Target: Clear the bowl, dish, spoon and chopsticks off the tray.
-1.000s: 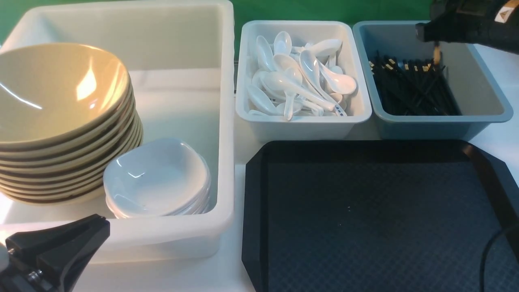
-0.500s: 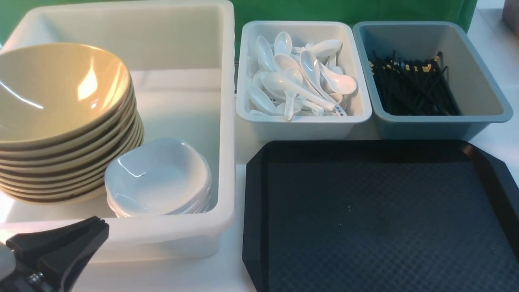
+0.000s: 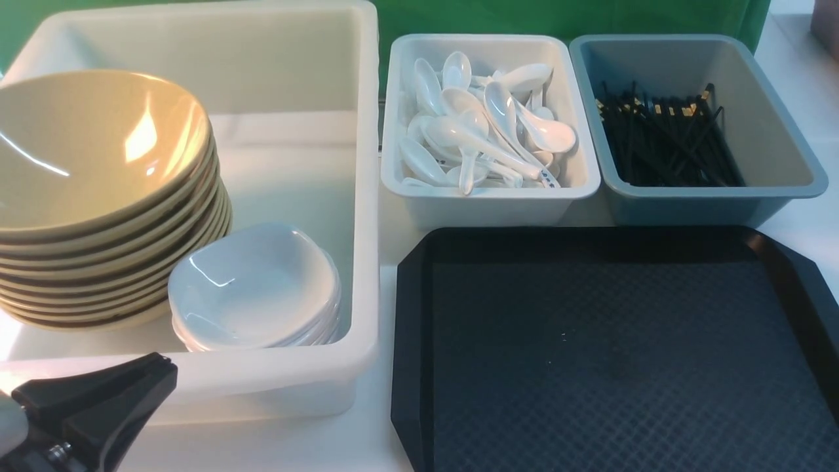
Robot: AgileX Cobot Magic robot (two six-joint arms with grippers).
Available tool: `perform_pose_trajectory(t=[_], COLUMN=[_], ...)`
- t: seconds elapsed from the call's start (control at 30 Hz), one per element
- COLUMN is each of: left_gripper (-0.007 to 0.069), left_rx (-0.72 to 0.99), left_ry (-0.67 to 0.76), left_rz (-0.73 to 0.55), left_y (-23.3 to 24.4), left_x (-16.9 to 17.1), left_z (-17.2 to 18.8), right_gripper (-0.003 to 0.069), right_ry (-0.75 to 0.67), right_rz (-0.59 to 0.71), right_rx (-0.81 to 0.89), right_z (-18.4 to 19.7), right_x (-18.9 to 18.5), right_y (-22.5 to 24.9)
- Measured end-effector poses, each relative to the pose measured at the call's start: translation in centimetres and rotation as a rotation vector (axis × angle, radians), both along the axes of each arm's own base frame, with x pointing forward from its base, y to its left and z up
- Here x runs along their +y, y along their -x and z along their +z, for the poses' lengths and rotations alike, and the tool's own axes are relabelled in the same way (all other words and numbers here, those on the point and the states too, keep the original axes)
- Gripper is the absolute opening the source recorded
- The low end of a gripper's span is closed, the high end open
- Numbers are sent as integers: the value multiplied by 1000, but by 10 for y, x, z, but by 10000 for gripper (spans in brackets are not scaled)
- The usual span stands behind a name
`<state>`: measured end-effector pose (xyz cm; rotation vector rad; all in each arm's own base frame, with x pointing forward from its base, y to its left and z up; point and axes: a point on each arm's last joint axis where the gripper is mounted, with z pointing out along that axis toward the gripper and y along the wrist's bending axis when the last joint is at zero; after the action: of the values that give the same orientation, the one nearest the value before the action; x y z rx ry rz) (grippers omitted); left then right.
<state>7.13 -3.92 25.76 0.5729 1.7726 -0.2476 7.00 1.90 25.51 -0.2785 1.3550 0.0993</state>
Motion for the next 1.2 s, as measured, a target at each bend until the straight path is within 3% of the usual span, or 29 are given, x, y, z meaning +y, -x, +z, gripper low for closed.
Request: perform_pose_trajectory(t=[0.3,0.67,1.0,1.2], left_gripper=[-8,-8,-8,-8], left_rx=[2,2,3,2], left_ry=[-1,-1,-3,-3], left_rz=[0,0,-1,-1], left_y=[0,0,0,0], left_x=[0,0,0,0], left_z=[0,0,0,0], right_gripper=[34,39,43,45], right_ry=[-5,-1,-15,-10], right_rz=[-9,-199,-197,-196], right_rx=[49,-22,389,452], right_z=[-27,-35,-74,-80], right_x=[-2,-16,-15,-15], right_y=[3,8,15,16])
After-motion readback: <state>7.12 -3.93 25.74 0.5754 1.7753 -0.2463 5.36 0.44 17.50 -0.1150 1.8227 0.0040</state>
